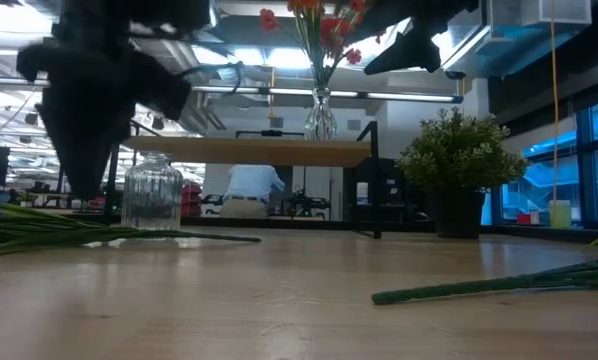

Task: Pick and place flowers into a vace then onto a shelf
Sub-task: Put the blue flowers into the transparent vase

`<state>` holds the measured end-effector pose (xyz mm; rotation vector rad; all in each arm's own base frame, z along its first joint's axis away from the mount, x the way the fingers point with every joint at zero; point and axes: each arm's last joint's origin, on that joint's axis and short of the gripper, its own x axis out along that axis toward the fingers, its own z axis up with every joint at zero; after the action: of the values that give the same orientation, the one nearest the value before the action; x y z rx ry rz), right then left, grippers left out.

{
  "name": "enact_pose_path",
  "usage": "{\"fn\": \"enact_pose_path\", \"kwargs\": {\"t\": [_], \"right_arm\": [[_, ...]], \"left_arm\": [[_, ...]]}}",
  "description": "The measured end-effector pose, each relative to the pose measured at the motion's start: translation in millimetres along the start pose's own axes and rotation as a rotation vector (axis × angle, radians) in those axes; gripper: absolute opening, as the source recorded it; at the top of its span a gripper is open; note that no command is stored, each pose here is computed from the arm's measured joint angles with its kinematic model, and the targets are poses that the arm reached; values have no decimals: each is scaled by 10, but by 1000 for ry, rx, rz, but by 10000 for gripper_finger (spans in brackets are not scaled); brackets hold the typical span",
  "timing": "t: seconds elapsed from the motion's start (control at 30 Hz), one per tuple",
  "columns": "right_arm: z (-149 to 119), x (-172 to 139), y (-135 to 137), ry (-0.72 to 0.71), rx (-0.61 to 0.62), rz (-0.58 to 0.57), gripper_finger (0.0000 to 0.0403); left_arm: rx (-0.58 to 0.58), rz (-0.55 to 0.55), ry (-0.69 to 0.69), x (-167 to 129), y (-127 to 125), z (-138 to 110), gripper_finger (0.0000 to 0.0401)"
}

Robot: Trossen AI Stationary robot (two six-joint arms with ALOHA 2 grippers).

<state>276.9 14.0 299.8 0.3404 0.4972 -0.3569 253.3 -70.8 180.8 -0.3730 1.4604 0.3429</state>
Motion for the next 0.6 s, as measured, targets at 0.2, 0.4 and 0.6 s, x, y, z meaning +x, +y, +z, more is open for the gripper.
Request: {"fn": "enact_pose_path", "kwargs": {"t": [0.2, 0.4, 0.6], "right_arm": [[-30, -18, 48, 10, -13, 15, 310], [-29, -17, 47, 10, -13, 15, 310], [-30, -17, 48, 10, -14, 15, 310]], "left_arm": [[-67, 59, 45, 191, 107, -139, 127], [-84, -5, 53, 375, 147, -210, 127], [-80, -7, 59, 408, 169, -244, 106]]}}
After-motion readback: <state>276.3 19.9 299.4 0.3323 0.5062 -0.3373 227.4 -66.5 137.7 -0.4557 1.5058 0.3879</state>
